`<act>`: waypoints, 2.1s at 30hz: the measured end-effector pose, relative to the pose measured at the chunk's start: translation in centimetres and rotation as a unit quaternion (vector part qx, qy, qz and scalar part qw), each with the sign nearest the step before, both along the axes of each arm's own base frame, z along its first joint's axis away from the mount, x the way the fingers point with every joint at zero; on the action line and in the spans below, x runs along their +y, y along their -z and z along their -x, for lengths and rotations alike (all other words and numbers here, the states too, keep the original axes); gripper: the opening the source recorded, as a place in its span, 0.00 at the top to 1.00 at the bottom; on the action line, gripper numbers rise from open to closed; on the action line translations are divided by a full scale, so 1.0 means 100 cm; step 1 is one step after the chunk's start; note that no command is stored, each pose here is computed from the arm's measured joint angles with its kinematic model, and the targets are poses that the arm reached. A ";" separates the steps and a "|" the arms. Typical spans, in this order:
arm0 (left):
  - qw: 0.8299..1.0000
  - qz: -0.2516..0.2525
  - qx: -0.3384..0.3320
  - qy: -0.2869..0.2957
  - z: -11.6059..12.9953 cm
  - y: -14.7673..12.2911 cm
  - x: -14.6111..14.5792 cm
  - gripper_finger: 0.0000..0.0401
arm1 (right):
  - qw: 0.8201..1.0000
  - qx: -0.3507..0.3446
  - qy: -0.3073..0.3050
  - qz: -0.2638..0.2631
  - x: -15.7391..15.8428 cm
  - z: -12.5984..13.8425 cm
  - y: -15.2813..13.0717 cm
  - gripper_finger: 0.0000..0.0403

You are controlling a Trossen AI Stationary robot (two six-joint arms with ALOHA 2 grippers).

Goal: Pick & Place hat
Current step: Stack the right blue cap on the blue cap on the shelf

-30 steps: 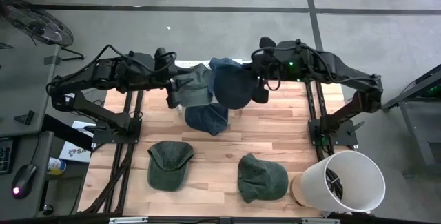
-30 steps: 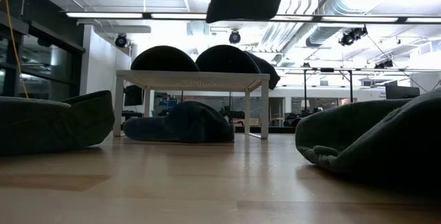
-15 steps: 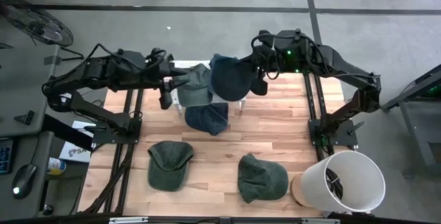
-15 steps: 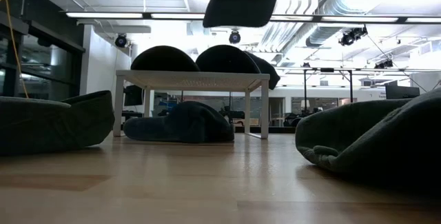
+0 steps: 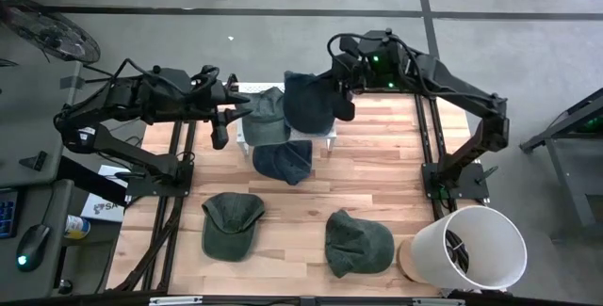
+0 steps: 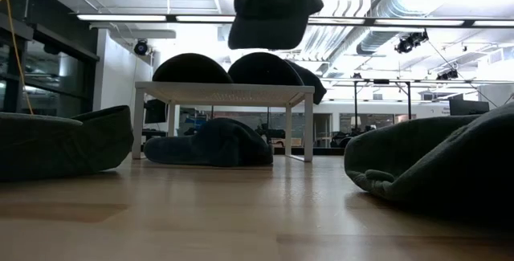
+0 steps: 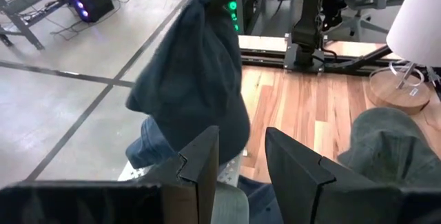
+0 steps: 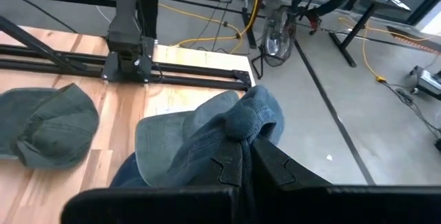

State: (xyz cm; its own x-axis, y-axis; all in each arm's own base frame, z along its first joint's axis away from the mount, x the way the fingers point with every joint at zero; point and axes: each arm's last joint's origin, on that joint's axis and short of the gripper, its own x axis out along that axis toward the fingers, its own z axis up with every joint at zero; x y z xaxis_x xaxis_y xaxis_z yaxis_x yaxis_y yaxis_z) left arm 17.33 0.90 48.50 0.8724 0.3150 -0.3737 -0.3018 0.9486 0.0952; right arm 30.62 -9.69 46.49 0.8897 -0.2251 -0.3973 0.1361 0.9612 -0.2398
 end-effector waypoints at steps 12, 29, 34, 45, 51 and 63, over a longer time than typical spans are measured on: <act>1.000 0.004 0.006 0.007 0.000 0.001 0.000 0.71 | 1.000 0.010 0.022 -0.006 -0.024 -0.002 0.008 1.00; 1.000 0.003 0.006 0.007 0.000 0.001 0.000 0.71 | 0.995 0.064 0.081 0.014 -0.052 -0.022 0.036 1.00; 1.000 0.003 0.006 0.007 0.000 0.001 0.000 0.71 | 0.993 0.076 0.092 0.015 -0.062 -0.025 0.043 1.00; 1.000 0.003 0.006 0.007 0.000 0.001 0.000 0.71 | 0.991 0.100 0.092 0.013 -0.082 -0.041 0.067 1.00; 1.000 0.003 0.006 0.006 0.000 0.001 0.000 0.71 | 0.990 0.100 0.097 0.009 -0.092 -0.046 0.077 1.00; 1.000 0.003 0.006 0.006 0.000 0.001 0.000 0.71 | 0.987 0.125 0.094 -0.029 -0.096 -0.046 0.104 1.00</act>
State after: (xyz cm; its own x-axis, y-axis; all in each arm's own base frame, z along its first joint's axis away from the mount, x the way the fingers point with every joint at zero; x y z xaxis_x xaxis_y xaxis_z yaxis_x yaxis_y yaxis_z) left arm 17.32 0.87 48.39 0.8713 0.3032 -0.3859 -0.2901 0.9524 0.0934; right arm 35.18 -19.32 36.05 0.7070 -0.3475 -0.6159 0.2572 0.9377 -0.2338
